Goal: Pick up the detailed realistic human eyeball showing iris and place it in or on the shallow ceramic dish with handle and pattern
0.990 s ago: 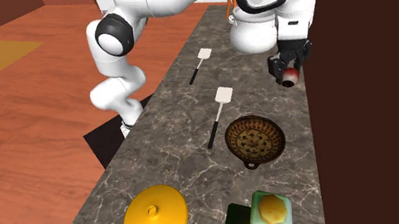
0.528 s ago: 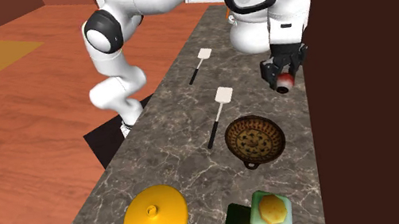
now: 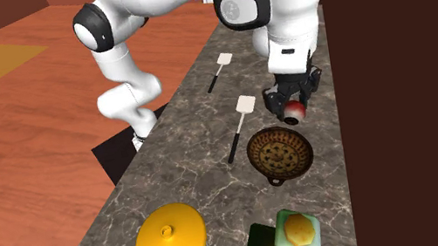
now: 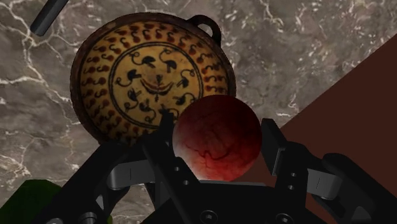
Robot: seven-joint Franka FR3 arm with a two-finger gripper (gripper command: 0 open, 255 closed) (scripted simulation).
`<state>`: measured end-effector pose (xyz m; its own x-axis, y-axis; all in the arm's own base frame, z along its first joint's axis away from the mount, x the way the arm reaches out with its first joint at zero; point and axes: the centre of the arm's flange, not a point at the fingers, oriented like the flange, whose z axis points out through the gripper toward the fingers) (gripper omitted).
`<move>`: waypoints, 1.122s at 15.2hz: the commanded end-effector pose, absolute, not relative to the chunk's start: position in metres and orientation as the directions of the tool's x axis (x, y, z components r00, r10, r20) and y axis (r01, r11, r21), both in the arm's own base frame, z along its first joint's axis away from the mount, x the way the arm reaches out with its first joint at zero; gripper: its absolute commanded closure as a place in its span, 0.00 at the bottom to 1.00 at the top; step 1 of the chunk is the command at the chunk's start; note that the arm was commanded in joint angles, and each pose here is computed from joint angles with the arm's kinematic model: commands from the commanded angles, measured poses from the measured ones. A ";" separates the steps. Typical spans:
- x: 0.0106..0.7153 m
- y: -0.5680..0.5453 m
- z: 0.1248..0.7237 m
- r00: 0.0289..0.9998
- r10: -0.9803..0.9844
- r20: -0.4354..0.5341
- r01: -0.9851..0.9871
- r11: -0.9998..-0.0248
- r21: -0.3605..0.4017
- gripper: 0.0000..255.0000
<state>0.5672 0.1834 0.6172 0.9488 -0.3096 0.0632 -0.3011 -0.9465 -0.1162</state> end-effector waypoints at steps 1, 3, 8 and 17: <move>0.572 0.154 0.620 0.949 -0.309 0.063 -0.300 -0.947 -0.117 1.00; 0.574 0.135 0.620 0.949 -0.309 0.063 -0.300 -0.947 -0.117 1.00; 0.574 0.135 0.594 0.949 -0.309 0.063 -0.300 -0.947 -0.117 1.00; 0.574 0.135 0.548 0.949 -0.309 0.063 -0.300 -0.947 -0.117 1.00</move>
